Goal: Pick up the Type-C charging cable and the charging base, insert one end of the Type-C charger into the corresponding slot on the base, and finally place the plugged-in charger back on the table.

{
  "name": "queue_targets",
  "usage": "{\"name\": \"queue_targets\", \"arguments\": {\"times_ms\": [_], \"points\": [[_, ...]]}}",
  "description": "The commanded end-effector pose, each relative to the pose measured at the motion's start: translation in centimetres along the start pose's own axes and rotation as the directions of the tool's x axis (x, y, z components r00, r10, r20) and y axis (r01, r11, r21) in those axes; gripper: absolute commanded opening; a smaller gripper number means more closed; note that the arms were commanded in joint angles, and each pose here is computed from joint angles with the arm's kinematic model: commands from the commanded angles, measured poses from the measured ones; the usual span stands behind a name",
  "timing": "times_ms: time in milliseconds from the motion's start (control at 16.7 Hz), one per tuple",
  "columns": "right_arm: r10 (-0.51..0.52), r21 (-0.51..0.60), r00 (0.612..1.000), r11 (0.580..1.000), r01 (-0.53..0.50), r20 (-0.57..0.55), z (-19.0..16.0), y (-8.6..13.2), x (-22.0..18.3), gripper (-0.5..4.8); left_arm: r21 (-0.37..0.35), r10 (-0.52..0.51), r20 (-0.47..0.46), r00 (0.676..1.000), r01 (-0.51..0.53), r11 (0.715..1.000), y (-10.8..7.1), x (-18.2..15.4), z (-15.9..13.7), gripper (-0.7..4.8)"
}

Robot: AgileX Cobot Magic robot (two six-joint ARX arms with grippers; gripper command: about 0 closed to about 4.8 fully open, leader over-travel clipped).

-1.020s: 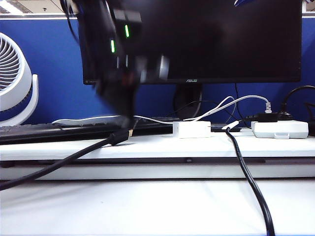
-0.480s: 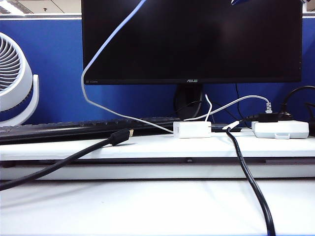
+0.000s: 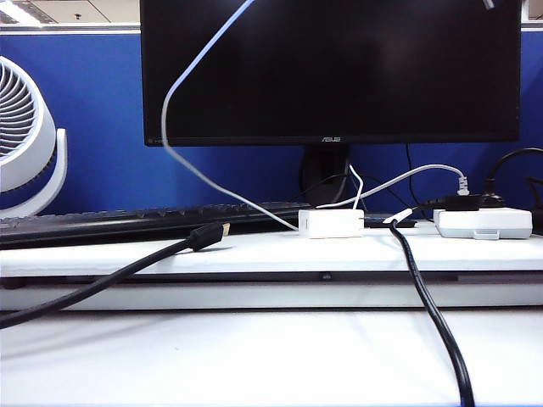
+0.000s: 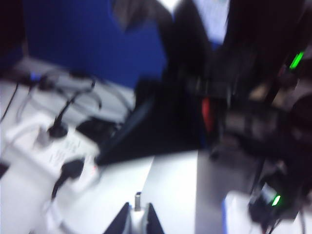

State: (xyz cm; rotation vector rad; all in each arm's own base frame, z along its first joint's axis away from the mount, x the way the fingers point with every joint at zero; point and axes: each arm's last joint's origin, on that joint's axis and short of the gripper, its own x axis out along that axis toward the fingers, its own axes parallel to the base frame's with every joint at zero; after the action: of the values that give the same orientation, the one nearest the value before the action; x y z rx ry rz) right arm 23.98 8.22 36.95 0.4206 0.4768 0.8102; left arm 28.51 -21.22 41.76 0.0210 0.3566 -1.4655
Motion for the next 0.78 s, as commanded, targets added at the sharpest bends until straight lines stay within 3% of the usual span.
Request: {"name": "queue_targets", "arguments": {"times_ms": [60,300,600,720,780], "points": [[0.195,-0.126,0.981,0.974,-0.191,0.02,1.0,1.2,-0.3,-0.06,-0.021,-0.095,0.087,0.992,0.097,0.995,-0.3,-0.2,1.3,0.38],[0.282,-0.23,0.956,0.938,-0.258,0.079,2.0,1.9,-0.5,-0.06,-0.023,-0.16,0.103,0.982,0.163,0.986,-0.5,-0.2,1.6,0.39],[0.314,-0.248,0.946,0.926,-0.286,0.081,2.1,2.1,-0.6,-0.06,-0.015,-0.114,0.112,0.987,0.117,0.993,-0.4,-0.3,1.7,0.38],[0.185,-0.19,0.975,0.969,-0.16,0.124,2.0,1.5,-0.4,-0.06,0.002,-0.112,0.123,0.986,0.113,0.994,-0.4,-0.3,1.8,0.37],[0.029,-0.061,0.989,0.998,-0.02,0.143,1.6,0.4,0.2,-0.06,0.007,-0.112,0.127,0.986,0.112,0.994,-0.5,-0.4,1.9,0.3]]}}
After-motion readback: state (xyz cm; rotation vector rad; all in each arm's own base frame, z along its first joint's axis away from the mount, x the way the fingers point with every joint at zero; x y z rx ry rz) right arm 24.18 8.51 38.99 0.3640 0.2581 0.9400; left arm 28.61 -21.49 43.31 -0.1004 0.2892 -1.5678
